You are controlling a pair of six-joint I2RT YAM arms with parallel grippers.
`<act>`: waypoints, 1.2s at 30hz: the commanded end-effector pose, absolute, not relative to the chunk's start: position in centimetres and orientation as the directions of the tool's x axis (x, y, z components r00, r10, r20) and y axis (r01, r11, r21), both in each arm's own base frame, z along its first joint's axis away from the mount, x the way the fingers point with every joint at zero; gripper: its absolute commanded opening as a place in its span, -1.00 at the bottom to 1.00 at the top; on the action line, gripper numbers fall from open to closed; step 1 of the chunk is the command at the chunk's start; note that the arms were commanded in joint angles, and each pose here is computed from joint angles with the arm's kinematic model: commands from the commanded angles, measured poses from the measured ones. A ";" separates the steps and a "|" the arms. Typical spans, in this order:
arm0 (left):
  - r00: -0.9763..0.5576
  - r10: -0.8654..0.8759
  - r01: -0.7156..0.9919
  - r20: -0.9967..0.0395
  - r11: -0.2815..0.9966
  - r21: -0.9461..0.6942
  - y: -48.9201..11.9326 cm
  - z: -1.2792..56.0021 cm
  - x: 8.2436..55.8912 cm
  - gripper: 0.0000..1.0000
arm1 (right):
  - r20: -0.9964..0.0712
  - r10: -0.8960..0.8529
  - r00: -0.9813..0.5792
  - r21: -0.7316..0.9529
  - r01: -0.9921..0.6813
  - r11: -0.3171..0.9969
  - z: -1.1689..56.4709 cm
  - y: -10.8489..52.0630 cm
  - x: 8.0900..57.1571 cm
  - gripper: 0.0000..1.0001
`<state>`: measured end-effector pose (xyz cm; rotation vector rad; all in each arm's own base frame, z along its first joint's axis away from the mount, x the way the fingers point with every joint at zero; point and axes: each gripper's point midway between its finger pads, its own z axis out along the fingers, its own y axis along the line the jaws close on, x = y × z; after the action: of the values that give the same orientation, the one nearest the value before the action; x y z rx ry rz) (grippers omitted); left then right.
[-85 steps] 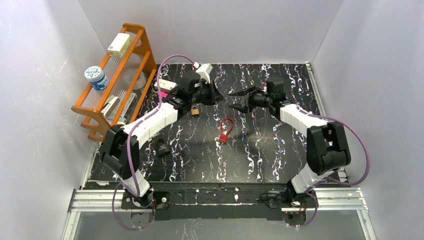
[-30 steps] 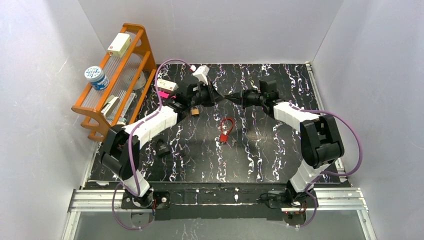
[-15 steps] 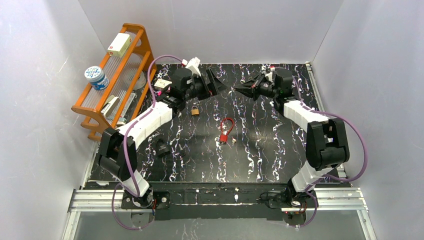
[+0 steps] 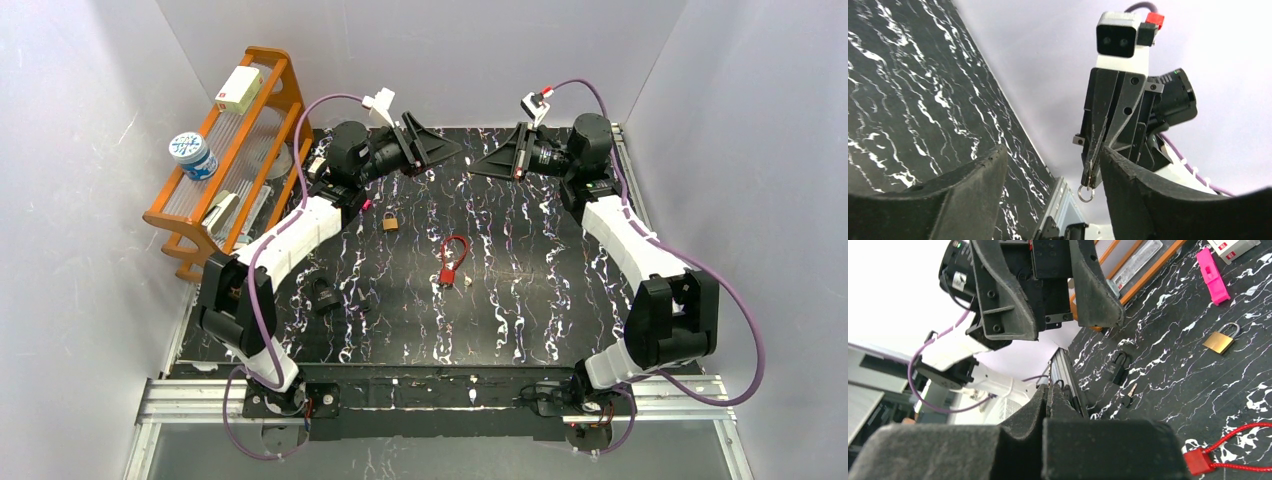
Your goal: Unlock with the key
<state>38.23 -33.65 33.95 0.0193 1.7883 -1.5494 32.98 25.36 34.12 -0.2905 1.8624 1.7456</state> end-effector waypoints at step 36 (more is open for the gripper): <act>-0.741 -0.280 0.622 -0.611 0.058 -0.781 -36.0 36.3 33.4 -1.00 | -0.646 0.100 -0.757 0.761 -0.649 0.000 35.9 25.7 30.9 -0.97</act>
<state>34.22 -36.17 34.52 0.2834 1.7507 -1.7778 31.66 25.59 34.18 -0.4679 1.8288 1.8158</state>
